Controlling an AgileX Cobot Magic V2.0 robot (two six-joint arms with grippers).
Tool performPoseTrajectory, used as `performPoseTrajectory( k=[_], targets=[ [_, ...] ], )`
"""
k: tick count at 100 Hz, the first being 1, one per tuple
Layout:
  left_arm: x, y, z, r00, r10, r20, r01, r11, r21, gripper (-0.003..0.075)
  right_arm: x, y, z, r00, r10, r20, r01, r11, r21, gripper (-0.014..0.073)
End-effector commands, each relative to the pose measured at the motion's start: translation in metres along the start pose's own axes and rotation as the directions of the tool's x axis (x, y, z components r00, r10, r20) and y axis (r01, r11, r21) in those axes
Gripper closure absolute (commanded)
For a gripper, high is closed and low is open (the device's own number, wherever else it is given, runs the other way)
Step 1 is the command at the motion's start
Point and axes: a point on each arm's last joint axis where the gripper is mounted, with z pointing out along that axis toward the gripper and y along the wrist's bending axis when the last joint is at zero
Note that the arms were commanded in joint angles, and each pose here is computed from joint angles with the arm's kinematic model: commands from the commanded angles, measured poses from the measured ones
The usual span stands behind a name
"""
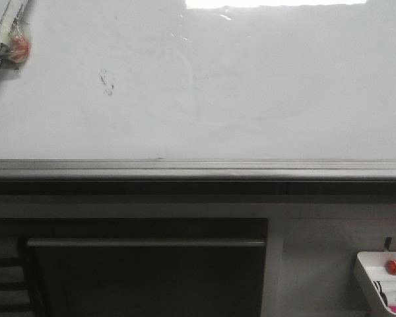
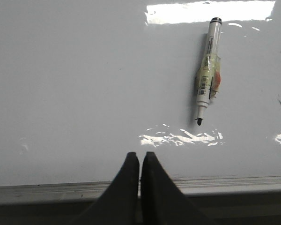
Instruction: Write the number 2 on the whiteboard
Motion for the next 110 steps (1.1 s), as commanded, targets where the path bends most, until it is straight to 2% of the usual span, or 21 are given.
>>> performPoseTrajectory(
  k=[1, 92, 110],
  targets=[
    [0.0030, 0.0001, -0.0011, 0.998, -0.006, 0.067, 0.006, 1.000, 0.000, 0.0738, 0.0013, -0.0004, -0.0010, 0.997, -0.014, 0.070, 0.014, 1.000, -0.006, 0.0667],
    [0.0030, 0.0002, -0.0011, 0.998, -0.008, 0.067, 0.008, 1.000, 0.000, 0.0738, 0.0013, -0.0004, -0.0010, 0.997, -0.014, 0.070, 0.014, 1.000, -0.006, 0.0667],
    [-0.0033, 0.0004, -0.0018, 0.992, -0.010, 0.126, 0.010, 1.000, -0.002, 0.0738, -0.0015, 0.0001, -0.0012, 0.995, -0.020, 0.096, 0.021, 1.000, -0.010, 0.0667]
  ],
)
